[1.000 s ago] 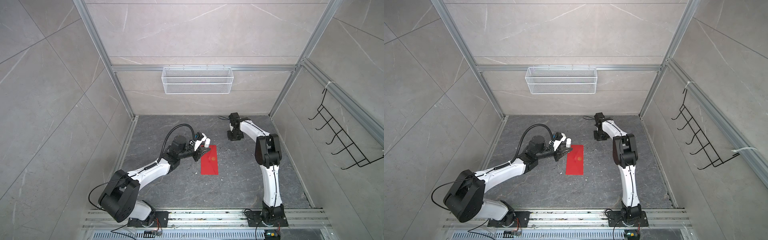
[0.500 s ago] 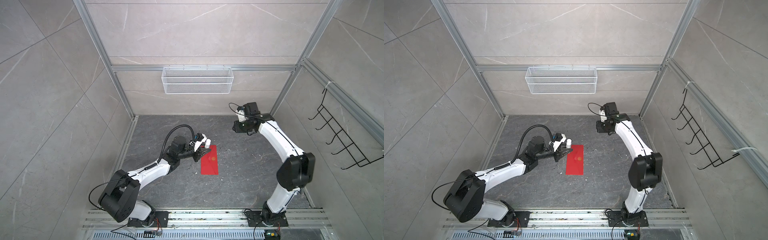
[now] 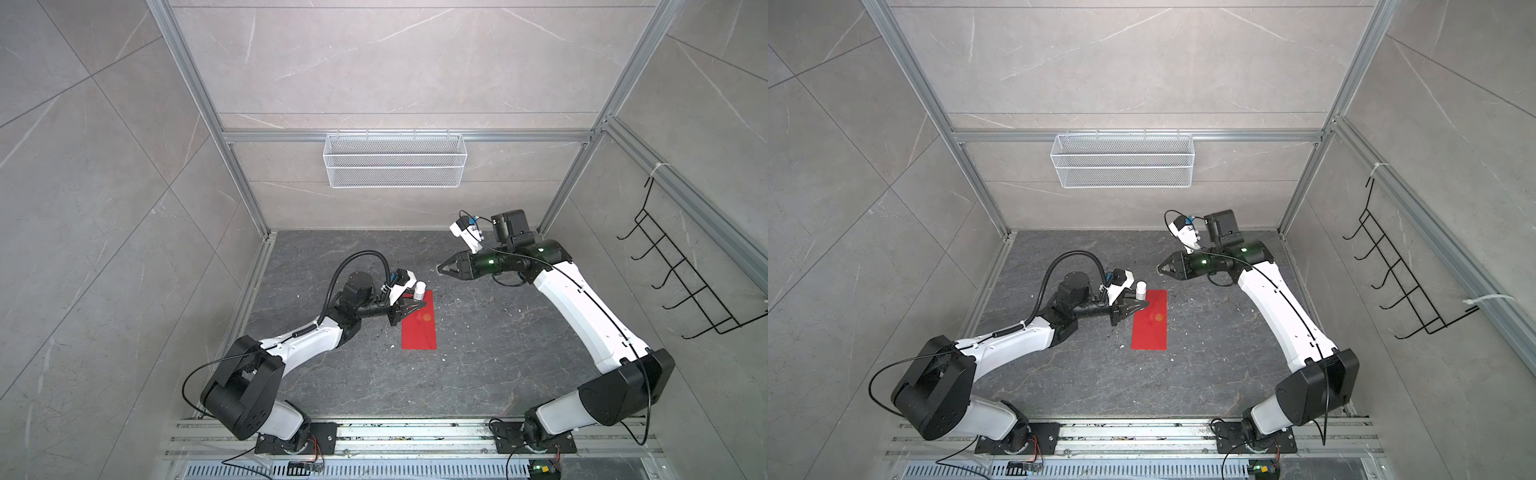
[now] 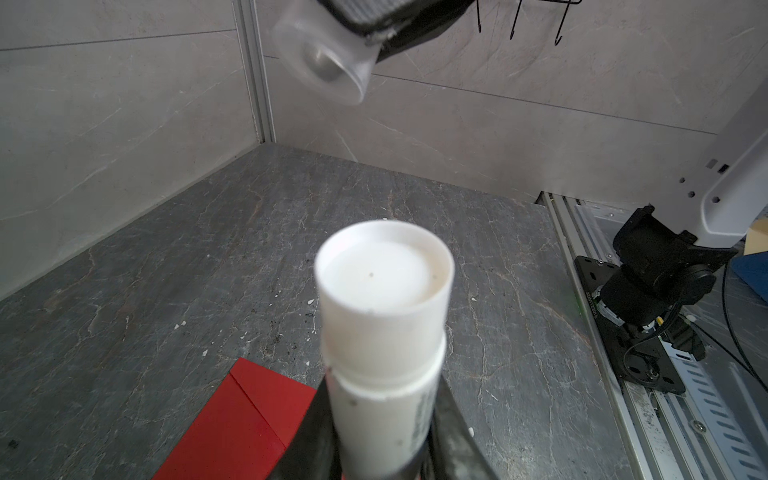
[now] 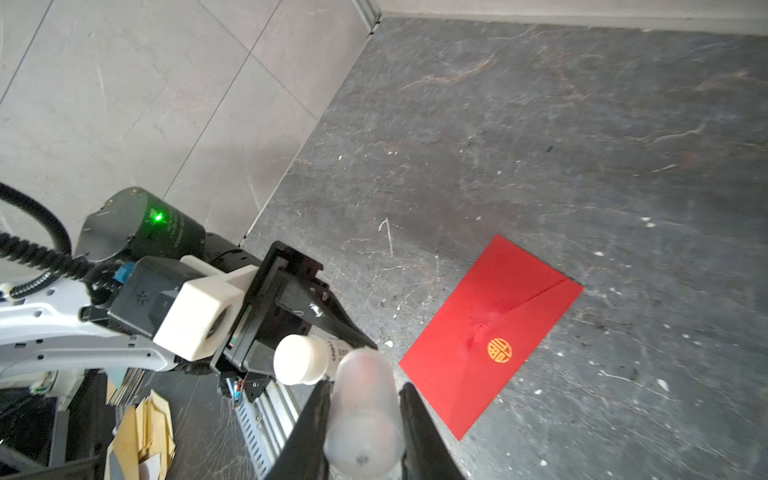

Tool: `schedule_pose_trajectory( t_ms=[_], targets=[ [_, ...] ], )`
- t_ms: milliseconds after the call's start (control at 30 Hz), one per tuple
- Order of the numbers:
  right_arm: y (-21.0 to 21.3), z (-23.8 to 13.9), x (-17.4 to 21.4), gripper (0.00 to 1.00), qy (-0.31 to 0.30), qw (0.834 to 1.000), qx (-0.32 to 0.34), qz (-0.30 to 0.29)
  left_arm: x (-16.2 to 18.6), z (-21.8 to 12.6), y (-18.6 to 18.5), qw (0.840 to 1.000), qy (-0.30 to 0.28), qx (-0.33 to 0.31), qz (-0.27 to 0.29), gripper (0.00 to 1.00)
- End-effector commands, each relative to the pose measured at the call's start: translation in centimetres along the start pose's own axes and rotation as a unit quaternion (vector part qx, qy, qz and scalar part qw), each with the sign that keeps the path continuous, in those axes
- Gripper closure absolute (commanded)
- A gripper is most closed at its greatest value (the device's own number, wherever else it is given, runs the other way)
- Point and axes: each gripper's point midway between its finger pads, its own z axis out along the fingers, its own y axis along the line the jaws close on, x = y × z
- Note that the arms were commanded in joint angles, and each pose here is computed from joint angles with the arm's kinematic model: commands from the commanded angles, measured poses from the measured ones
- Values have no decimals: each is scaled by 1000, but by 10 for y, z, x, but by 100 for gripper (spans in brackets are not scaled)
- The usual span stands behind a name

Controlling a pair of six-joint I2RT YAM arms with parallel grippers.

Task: Place the letter into the envelope and seal it
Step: 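Bring the cap in the right gripper down onto the glue stick top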

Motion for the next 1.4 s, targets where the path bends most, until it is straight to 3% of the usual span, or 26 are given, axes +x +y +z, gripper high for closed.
schedule_pose_trajectory(
  t_ms=[0, 567, 1367],
  targets=[
    [9, 12, 10, 73, 23, 999, -31, -5, -28, 1, -2, 999, -36, 18, 37, 100],
    [23, 33, 20, 73, 58, 997, -58, -16, -29, 1, -2, 999, -32, 20, 32, 100],
    [38, 35, 21, 73, 71, 993, -84, -38, -27, 1, -4, 999, -30, 25, 28, 100]
  ],
)
